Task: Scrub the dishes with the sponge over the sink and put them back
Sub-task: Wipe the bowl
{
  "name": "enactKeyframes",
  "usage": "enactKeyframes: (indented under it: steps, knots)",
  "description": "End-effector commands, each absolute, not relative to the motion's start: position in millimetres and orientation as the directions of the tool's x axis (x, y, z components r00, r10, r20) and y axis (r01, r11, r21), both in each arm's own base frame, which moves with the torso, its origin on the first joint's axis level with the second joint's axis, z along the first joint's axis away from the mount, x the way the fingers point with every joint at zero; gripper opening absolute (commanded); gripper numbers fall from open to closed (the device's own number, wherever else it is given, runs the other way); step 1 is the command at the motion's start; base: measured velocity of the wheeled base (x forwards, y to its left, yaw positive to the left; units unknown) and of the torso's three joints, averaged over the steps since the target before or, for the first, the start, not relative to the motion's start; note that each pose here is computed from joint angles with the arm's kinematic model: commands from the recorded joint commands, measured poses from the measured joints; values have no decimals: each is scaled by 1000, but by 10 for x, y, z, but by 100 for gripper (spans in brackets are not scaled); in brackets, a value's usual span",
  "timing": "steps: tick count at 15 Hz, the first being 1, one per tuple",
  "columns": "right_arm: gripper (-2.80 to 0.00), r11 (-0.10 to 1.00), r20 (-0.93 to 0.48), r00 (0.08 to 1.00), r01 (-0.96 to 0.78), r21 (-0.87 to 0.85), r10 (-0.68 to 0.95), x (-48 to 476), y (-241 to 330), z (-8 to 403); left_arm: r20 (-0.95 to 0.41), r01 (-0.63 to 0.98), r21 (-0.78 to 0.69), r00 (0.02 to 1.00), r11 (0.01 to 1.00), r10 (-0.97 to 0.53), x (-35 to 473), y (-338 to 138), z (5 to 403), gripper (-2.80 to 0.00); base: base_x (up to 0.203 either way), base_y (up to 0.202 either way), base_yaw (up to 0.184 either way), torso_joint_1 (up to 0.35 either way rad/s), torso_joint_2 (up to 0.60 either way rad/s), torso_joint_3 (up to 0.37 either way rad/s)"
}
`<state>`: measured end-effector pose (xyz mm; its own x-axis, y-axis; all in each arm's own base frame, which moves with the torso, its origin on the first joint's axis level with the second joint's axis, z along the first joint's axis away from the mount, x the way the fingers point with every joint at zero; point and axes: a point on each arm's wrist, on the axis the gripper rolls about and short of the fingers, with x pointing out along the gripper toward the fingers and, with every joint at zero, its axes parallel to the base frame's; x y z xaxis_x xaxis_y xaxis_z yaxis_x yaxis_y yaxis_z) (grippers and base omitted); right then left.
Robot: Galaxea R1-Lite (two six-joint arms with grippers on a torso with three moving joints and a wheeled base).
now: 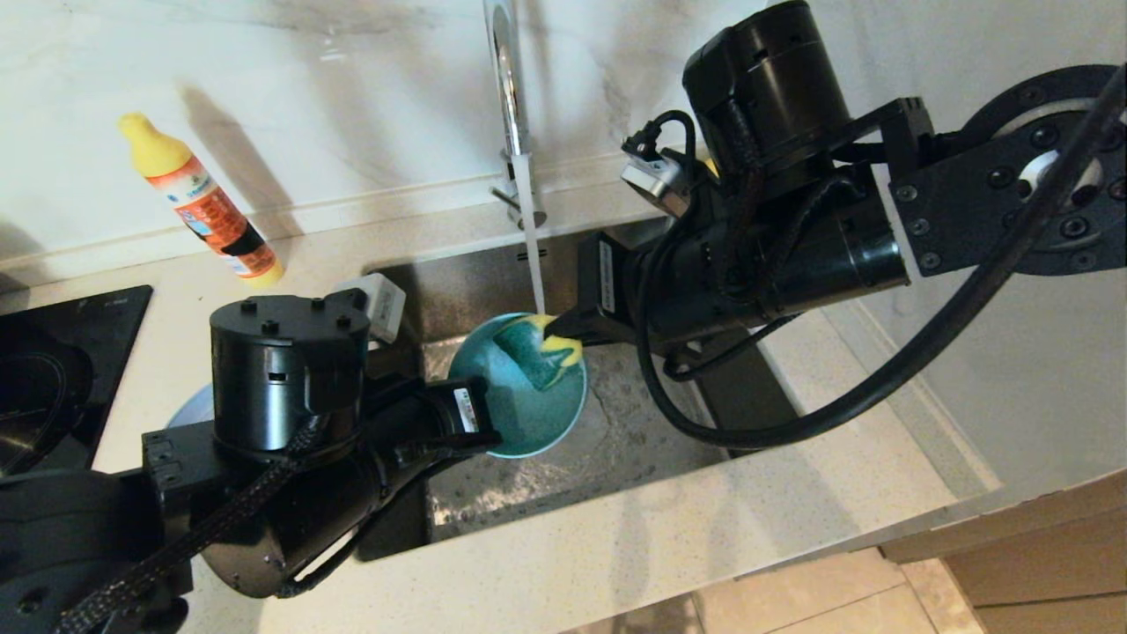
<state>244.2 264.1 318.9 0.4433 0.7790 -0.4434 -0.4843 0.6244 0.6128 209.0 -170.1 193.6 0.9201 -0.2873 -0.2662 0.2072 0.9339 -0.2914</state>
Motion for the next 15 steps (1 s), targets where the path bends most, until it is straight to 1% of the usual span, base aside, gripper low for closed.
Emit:
enactKeyframes:
  steps: [1, 4, 15]
  knots:
    - [-280, 618, -435, 444, -486, 618, 783, 2381, 2587, 3253, -261, 203, -295, 923, 934, -283, 2122, -1725, 1918, -280, 0, 0, 0, 0, 0, 0]
    - [-280, 615, -430, 445, -488, 619, 786, 2343, 2544, 3297, -221, 203, -316, 934, 927, -280, 2164, -1743, 1913, -280, 0, 0, 0, 0, 0, 0]
    - [-280, 576, -347, 474, -526, 626, 809, 2040, 2207, 3670, -248, 155, -303, 940, 940, -235, 2300, -1702, 1822, -280, 0, 0, 0, 0, 0, 0]
